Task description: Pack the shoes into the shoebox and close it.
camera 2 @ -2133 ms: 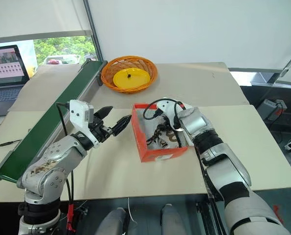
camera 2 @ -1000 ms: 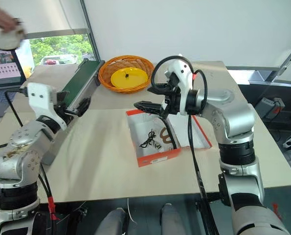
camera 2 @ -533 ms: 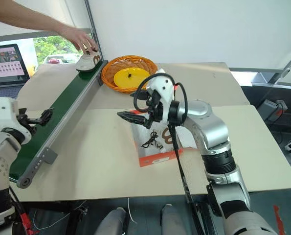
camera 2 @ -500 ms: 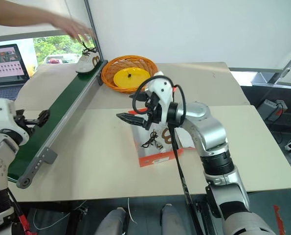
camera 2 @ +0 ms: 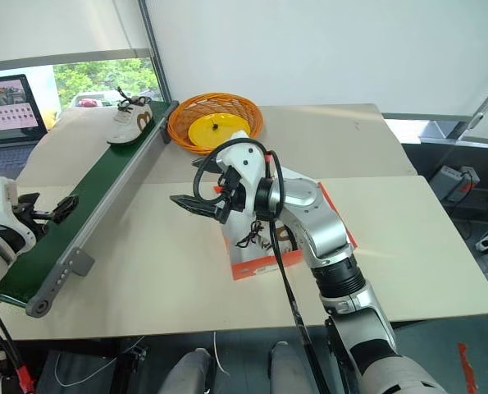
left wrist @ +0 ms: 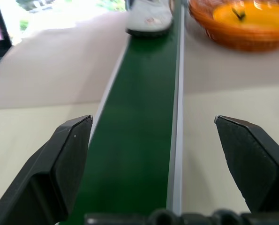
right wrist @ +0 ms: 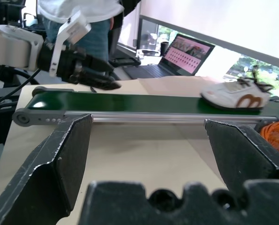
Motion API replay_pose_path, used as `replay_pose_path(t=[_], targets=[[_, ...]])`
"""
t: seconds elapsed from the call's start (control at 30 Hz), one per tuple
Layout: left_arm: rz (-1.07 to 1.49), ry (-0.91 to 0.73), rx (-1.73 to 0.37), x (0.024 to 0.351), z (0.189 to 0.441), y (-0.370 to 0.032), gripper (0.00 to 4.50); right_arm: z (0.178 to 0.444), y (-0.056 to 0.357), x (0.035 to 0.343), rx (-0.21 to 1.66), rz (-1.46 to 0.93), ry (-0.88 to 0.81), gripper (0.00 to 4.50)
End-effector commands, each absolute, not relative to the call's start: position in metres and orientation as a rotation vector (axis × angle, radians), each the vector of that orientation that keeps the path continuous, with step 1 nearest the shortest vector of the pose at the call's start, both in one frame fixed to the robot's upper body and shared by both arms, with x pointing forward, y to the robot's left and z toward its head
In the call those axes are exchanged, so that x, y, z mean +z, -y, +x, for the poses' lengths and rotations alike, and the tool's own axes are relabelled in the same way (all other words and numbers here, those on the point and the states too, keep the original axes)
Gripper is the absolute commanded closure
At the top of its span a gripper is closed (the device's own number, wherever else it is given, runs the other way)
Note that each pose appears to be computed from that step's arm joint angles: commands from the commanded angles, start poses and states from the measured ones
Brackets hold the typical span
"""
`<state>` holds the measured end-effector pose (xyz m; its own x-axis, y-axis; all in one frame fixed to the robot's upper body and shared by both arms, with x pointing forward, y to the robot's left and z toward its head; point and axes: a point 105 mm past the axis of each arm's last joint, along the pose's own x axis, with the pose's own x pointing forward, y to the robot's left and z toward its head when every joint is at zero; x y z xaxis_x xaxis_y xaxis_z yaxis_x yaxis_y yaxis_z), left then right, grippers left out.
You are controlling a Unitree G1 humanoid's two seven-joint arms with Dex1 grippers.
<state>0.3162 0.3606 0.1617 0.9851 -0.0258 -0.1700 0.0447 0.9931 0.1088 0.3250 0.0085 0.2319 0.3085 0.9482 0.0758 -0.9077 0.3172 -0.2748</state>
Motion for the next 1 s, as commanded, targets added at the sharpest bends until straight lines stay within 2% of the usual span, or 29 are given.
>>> replay_pose_path(t=[0.03,0.23,0.37,0.53,0.83,1.0], targets=[[0.194,-0.122,-0.109,0.187,0.322,-0.368,0.00,0.316,-0.011,0.241,1.227,-0.183,0.304,0.02],[0.175,-0.102,-0.138,0.205,0.347,-0.376,0.00,0.314,-0.013,0.240,1.201,-0.159,0.307,0.02],[0.155,-0.140,-0.188,0.193,0.357,-0.373,0.00,0.312,-0.012,0.237,1.182,-0.153,0.295,0.02],[0.161,-0.135,-0.198,0.198,0.368,-0.373,0.00,0.313,-0.009,0.234,1.142,-0.147,0.285,0.02],[0.165,-0.135,-0.152,0.201,0.372,-0.384,0.00,0.315,-0.005,0.229,1.091,-0.146,0.272,0.02],[0.089,-0.181,-0.099,0.187,0.369,-0.394,0.00,0.317,-0.003,0.228,1.083,-0.166,0.267,0.02]])
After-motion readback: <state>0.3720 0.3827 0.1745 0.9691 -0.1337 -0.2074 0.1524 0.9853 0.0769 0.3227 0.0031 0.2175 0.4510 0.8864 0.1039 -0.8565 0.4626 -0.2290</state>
